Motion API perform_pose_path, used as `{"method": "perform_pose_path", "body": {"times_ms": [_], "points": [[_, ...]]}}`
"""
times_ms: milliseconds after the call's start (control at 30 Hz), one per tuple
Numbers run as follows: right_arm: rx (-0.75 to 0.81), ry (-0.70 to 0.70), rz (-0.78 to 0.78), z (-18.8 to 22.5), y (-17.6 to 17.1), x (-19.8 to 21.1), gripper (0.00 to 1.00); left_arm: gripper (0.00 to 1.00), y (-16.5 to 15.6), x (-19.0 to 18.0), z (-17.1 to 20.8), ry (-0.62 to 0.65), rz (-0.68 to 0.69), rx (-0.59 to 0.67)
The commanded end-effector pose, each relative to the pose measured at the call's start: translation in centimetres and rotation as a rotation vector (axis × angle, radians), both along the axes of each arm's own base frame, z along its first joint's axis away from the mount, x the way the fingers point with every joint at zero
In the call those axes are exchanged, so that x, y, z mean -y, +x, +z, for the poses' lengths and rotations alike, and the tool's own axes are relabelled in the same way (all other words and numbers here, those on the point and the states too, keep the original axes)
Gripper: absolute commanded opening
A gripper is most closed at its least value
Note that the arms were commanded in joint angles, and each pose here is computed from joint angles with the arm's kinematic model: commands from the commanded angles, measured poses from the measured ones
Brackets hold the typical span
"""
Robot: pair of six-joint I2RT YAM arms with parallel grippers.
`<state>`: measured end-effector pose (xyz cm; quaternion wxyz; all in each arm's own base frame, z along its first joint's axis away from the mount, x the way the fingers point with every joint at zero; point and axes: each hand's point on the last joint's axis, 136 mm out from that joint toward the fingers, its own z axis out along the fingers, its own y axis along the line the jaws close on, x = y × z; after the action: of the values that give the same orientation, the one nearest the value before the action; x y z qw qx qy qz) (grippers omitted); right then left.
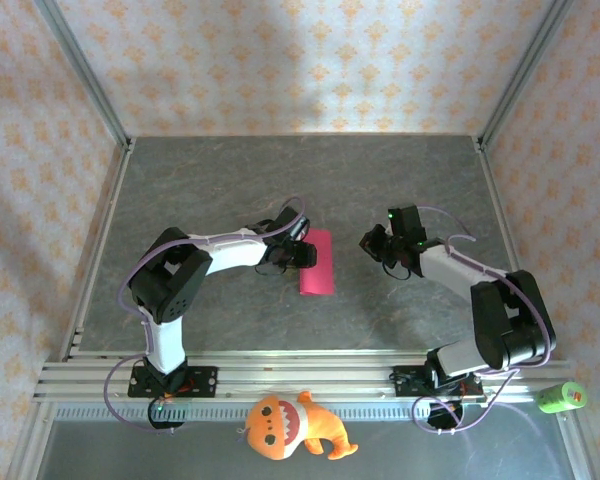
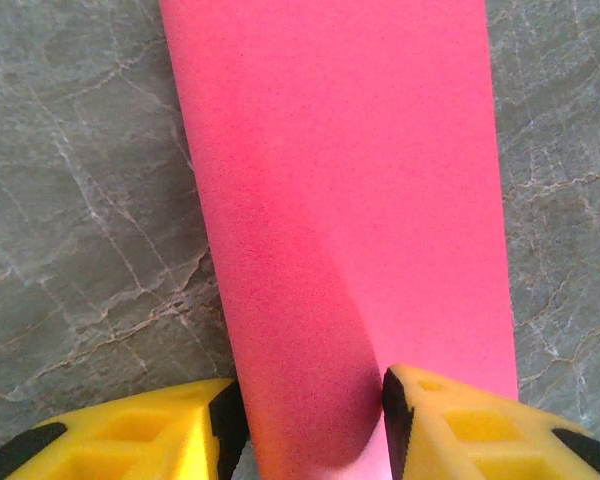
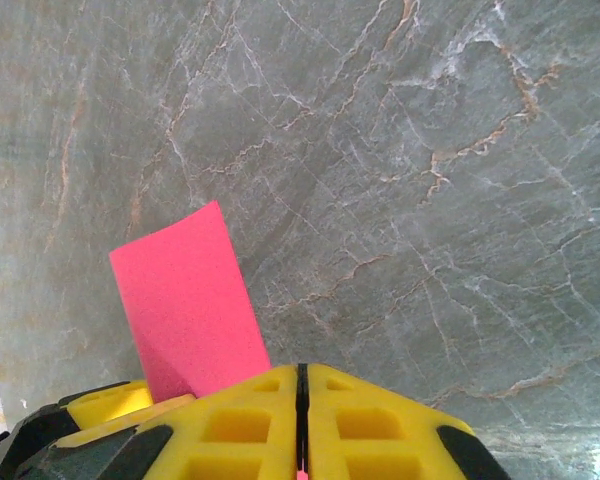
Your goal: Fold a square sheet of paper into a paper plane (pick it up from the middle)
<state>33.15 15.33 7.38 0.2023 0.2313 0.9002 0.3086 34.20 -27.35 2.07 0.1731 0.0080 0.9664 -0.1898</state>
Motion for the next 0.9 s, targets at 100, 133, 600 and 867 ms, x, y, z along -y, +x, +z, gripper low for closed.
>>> {"method": "perform_pose_path", "body": {"times_ms": [100, 133, 600, 867], "points": [[-0.022, 0.025, 0.011, -0.8, -0.4, -0.3, 0.09, 0.49, -1.0, -3.8, -4.8, 0.186, 0.043, -0.066], [-0.024, 0.036, 0.02, -0.8, -0.5, -0.5, 0.09, 0.49, -1.0, -3.9, -4.9, 0.188, 0.043, -0.064], [-0.057, 0.103, 0.202, -1.4, -1.1, -5.8, 0.03, 0.49, -1.2, -4.0, -5.3, 0.196, 0.038, -0.072], [-0.079, 0.088, 0.261, -2.4, -0.9, -8.5, 0.0, 0.49, -1.3, -4.1, -5.6, 0.196, 0.039, -0.078]]}}
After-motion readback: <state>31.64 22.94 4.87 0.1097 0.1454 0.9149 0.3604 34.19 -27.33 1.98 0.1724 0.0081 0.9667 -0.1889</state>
